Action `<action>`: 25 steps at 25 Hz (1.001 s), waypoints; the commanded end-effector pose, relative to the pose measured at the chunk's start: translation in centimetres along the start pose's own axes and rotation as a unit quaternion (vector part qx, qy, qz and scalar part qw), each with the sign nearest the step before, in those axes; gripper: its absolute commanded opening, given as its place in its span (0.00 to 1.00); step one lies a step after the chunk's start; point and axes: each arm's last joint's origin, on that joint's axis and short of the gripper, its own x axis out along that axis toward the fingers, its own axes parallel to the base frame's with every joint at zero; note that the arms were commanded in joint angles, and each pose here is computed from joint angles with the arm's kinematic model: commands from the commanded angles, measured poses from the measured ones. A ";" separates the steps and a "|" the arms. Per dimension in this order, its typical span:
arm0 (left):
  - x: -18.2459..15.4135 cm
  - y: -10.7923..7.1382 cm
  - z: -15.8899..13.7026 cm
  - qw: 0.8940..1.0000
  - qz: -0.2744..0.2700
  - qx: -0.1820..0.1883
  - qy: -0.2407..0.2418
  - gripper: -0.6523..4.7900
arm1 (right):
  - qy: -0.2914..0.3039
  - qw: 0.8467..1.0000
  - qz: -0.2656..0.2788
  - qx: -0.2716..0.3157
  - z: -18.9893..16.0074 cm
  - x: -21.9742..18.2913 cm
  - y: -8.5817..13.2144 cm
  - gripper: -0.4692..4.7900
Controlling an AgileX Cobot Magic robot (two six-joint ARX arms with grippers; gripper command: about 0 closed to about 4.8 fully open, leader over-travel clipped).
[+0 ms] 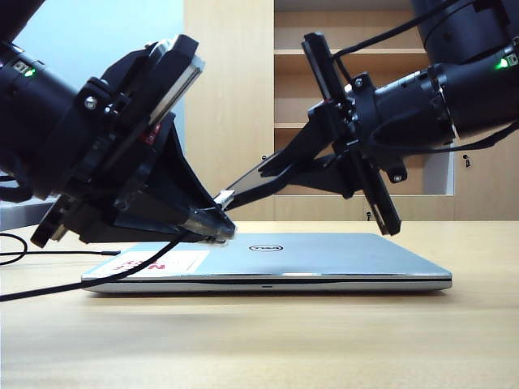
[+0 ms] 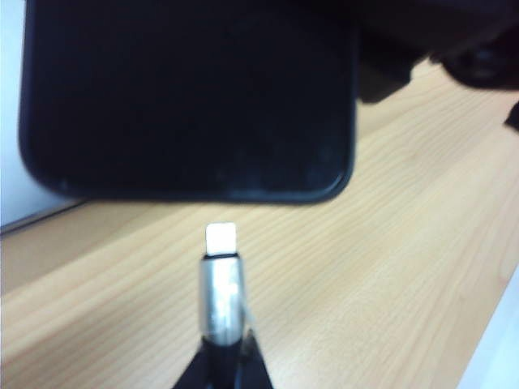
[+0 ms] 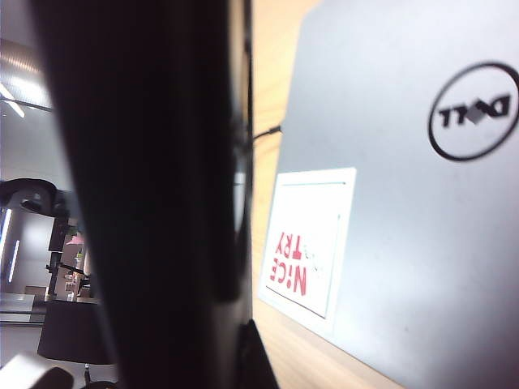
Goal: Pick up the charging cable and the phone, plug the charging cable into the charging port on the phone, and finally place them back on the table.
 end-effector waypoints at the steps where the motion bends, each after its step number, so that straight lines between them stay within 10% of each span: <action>1: 0.0 -0.2 0.2 1.000 -0.005 0.002 -0.006 0.11 | -0.007 1.000 0.020 0.005 0.3 0.1 0.5 0.08; 25: 0.0 -0.1 0.1 1.000 -0.004 0.002 -0.004 0.11 | 0.014 0.998 0.030 0.051 0.2 0.2 0.5 0.08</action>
